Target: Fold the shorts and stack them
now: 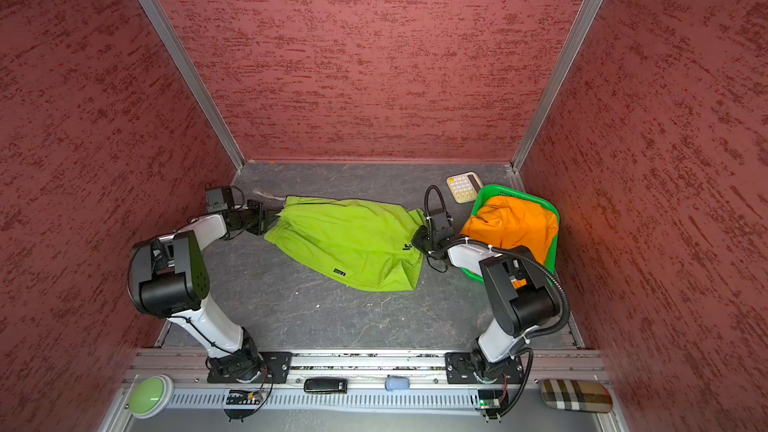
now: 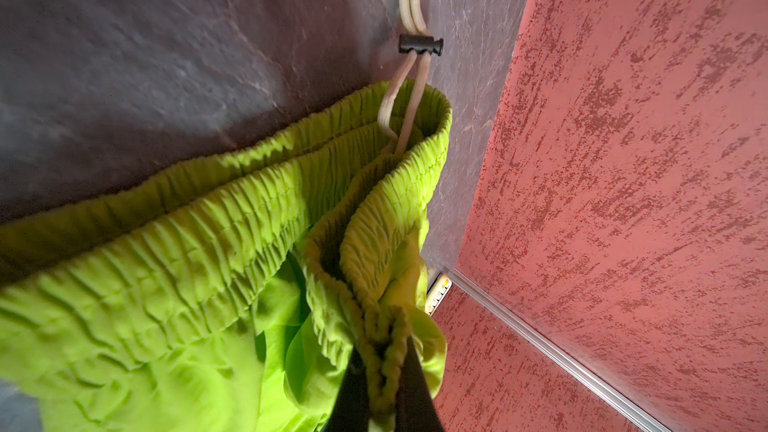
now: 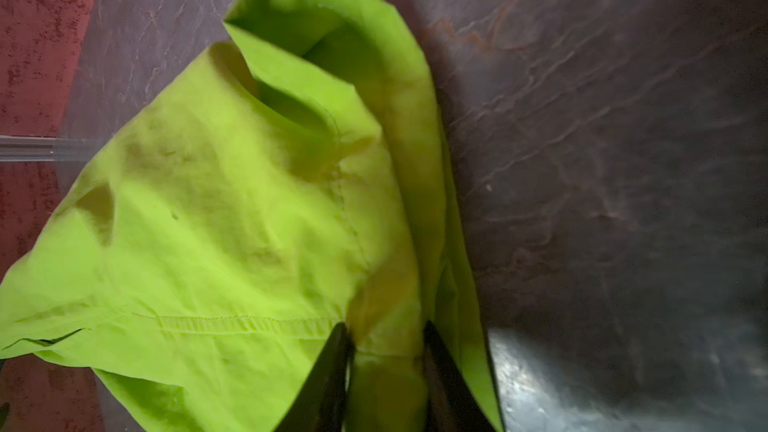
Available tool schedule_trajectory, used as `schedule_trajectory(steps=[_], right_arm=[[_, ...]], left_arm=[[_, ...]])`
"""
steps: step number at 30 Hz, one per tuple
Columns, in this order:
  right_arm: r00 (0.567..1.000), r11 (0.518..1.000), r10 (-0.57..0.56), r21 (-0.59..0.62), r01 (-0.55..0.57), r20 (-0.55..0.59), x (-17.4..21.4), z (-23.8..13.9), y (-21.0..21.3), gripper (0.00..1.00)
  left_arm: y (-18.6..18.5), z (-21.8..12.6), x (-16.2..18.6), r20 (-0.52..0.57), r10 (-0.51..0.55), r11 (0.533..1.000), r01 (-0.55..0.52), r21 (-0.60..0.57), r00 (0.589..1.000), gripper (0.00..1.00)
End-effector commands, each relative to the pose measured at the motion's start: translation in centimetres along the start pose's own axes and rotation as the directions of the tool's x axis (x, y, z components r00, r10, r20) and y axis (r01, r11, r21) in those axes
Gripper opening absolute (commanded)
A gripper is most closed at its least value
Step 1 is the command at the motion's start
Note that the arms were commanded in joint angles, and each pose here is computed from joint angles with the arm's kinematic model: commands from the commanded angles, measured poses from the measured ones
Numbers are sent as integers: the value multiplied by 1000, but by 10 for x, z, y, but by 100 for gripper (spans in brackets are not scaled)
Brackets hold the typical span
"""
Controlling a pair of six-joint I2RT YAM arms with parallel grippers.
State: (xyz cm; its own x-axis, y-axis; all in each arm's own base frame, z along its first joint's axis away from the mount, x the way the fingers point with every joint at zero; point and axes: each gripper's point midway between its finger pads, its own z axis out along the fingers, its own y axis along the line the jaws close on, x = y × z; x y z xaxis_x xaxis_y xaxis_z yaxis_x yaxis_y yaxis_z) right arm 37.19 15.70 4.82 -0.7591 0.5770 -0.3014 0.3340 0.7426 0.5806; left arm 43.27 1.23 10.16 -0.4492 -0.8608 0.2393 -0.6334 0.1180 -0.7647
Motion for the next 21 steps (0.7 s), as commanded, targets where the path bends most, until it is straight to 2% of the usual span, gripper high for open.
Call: schedule_trajectory(steps=[1,9,11,16,18,21], right_arm=[[997,998,-32,-47,35,68,-23,-10,25,21],[989,994,-95,-38,100,112,-48,-19,44,1],[983,992,-115,-36,122,145,-71,-24,54,0],[951,984,-153,-48,172,269,-156,-49,91,0],[925,974,-187,-60,219,332,-184,-72,117,0],[881,946,-263,-73,315,393,-201,-101,146,0]], left_arm=[[-19,-2,0,3,37,999,-37,37,999,0],[-27,3,-6,9,37,998,-38,48,999,0],[-38,5,-14,10,36,997,-37,63,999,0],[-89,12,-34,-1,30,989,-29,142,1000,0],[-113,8,-40,-3,29,982,-28,188,1000,0],[-140,-7,-48,26,50,971,-55,233,998,0]])
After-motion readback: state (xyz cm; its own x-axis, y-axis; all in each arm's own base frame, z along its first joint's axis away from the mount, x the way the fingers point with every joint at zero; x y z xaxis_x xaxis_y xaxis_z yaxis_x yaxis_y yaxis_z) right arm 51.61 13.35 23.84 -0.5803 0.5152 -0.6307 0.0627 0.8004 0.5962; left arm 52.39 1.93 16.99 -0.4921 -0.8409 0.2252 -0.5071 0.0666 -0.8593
